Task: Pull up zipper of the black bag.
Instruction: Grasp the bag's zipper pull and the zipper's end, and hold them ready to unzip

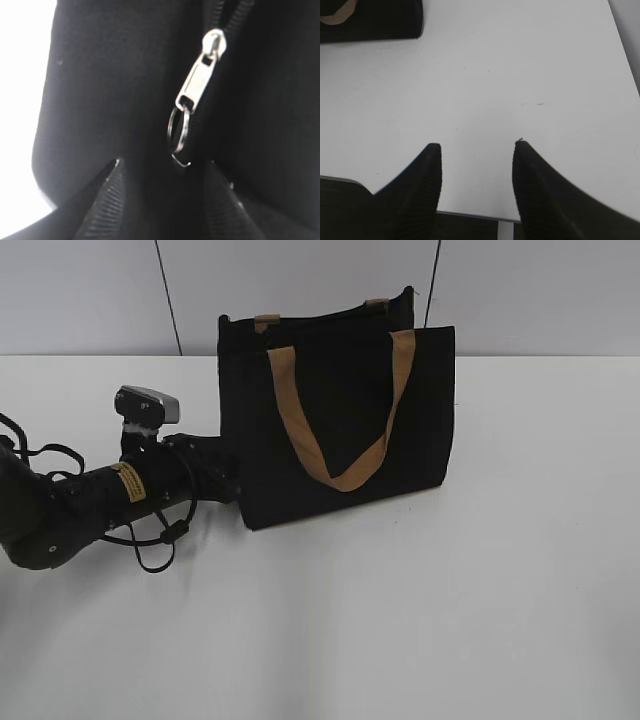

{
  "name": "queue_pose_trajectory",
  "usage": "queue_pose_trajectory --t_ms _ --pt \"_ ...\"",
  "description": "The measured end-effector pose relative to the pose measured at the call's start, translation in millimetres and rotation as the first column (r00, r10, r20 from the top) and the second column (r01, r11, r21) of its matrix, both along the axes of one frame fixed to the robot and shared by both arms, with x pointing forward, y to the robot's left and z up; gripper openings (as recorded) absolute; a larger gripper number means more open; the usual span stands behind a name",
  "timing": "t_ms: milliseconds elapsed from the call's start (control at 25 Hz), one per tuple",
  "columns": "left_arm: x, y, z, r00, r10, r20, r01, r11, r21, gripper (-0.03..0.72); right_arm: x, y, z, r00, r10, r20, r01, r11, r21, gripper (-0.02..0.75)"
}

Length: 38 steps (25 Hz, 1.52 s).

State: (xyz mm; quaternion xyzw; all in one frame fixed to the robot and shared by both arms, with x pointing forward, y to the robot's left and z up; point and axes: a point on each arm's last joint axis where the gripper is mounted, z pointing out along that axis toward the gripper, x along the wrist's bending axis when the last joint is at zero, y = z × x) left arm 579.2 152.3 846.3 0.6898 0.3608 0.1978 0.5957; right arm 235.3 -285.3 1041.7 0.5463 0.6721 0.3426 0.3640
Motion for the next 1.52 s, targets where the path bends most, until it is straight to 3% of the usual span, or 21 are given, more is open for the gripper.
queue_pose_trajectory --t_ms 200,600,960,1280,1520 --pt "6 -2 2 1.0 -0.005 0.015 0.005 1.0 -0.009 0.309 0 0 0 1.0 0.0 0.0 0.0 1.0 0.0 0.358" --pt "4 -4 1 0.999 -0.033 0.017 0.033 0.999 -0.003 0.022 0 0 0 1.0 -0.001 0.0 0.001 1.0 0.001 0.358" --pt "6 -2 9 1.0 -0.004 -0.026 0.005 0.998 0.056 0.018 0 0 0 1.0 -0.001 0.0 0.001 1.0 0.001 0.358" --pt "8 5 44 0.997 0.059 -0.045 -0.051 0.985 0.164 0.018 0 1 0 1.0 0.005 0.001 -0.005 1.0 0.01 0.358" --pt "6 10 81 0.996 0.085 0.004 -0.085 0.975 0.204 0.017 10 6 7 0.997 0.049 -0.054 -0.044 0.995 0.086 0.358"
